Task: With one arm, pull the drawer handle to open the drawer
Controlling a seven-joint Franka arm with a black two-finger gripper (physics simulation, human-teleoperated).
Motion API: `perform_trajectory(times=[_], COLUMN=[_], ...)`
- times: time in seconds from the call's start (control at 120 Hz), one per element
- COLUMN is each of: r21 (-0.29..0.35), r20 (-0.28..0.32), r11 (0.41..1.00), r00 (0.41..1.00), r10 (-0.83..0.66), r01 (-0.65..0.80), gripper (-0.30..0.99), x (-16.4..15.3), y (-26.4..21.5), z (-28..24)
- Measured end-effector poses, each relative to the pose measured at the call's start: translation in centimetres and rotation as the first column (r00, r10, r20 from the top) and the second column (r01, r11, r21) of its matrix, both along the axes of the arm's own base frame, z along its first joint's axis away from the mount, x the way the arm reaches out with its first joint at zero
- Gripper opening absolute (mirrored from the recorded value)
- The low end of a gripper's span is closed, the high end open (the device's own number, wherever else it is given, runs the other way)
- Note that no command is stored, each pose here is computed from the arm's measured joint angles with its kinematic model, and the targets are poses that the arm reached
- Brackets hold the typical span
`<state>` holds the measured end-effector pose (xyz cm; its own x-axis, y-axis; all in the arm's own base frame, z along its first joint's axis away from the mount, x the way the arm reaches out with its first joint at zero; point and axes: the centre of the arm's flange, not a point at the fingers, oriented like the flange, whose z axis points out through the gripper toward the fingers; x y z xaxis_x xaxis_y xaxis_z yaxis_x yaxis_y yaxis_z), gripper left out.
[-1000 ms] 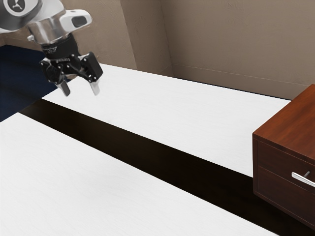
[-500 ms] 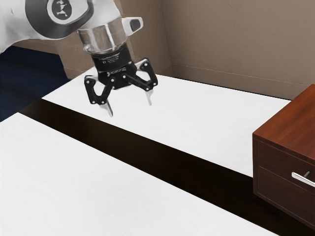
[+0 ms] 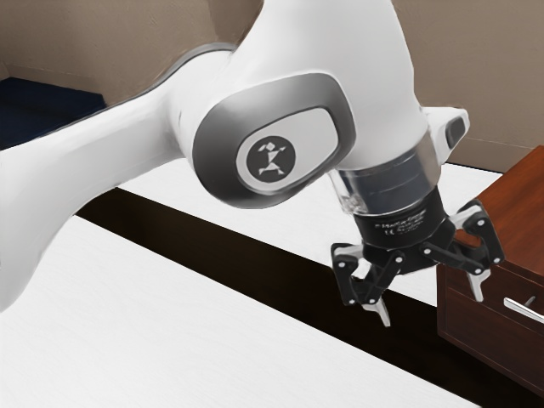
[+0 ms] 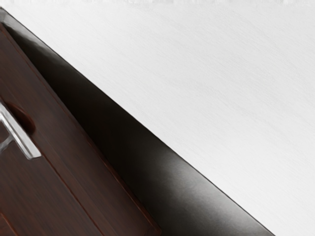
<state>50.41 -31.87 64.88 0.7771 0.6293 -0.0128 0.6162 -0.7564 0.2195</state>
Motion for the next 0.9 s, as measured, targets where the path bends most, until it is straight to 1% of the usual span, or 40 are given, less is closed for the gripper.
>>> perform_trajectory(times=[0.125,0.225,0.333,0.45,0.533,0.617,0.8,0.9], r21=[-0.057,-0.097,-0.157,-0.209,-0.234,-0.249,-0.292,-0.301], r20=[0.06,0.092,0.142,0.173,0.181,0.179,0.186,0.182], r11=[0.998,0.992,0.982,0.971,0.964,0.957,0.935,0.929], r00=[0.998,0.992,0.982,0.973,0.968,0.963,0.947,0.944], r10=[0.036,0.084,0.127,0.153,0.172,0.199,0.261,0.276], r01=[-0.033,-0.075,-0.104,-0.115,-0.127,-0.152,-0.2,-0.213], gripper=[0.69,0.69,0.69,0.69,0.69,0.69,0.69,0.69], x=[-0.5,-0.1,0.4,0.9,1.1,1.2,2.7,2.6], y=[-2.2,-2.6,-3.3,-5.0,-5.6,-5.3,-4.7,-4.7], z=[-1.0,-2.9,-3.4,-4.4,-5.5,-6.5,-7.8,-8.8])
